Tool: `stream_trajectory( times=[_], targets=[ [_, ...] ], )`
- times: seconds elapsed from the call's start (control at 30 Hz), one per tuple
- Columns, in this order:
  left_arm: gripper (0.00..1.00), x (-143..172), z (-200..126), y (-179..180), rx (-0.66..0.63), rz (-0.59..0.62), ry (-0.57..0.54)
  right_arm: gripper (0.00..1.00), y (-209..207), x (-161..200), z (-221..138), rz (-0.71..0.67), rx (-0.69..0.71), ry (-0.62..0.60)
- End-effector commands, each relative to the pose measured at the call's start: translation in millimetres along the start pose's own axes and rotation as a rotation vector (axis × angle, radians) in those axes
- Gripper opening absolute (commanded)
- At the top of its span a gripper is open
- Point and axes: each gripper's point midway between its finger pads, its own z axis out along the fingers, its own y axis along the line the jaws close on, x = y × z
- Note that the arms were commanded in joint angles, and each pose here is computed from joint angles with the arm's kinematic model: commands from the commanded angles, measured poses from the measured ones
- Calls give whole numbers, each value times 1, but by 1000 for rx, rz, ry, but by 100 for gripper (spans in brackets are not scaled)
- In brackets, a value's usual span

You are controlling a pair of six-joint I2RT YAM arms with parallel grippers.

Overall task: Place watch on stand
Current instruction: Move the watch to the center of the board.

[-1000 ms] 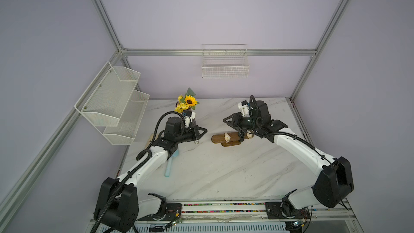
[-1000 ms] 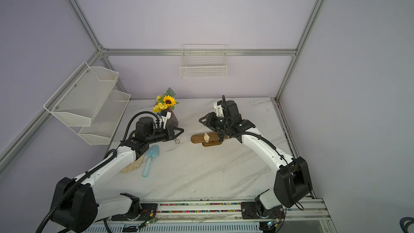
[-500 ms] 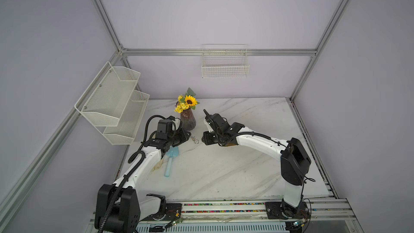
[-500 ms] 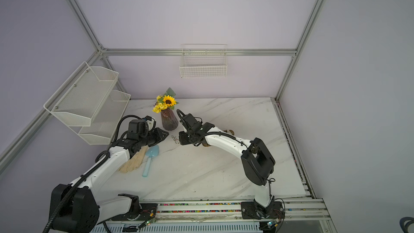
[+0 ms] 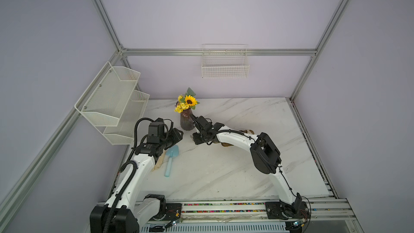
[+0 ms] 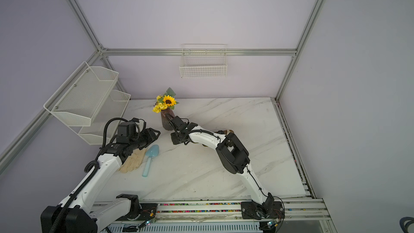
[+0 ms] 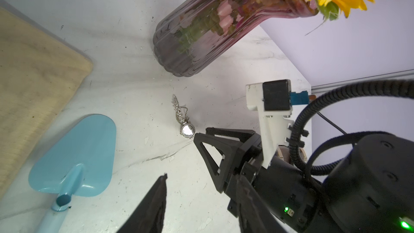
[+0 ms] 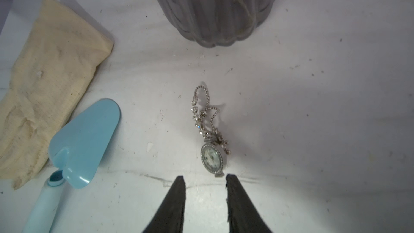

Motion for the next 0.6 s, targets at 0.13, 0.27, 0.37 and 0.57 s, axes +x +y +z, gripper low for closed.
stream_trajectory(
  times=[0.13, 0.27, 0.37, 0.57],
  targets=[
    [50, 9, 8, 12, -13, -40, 47, 36, 1, 5, 29, -51, 36, 33],
    [50, 10, 8, 13, -10, -43, 54, 36, 0, 12, 37, -62, 32, 52],
    [49, 10, 9, 14, -10, -48, 59, 34, 6, 19, 39, -84, 1, 64],
    [48, 12, 11, 14, -1, -57, 74, 22, 14, 32, 34, -121, -22, 73]
  ],
)
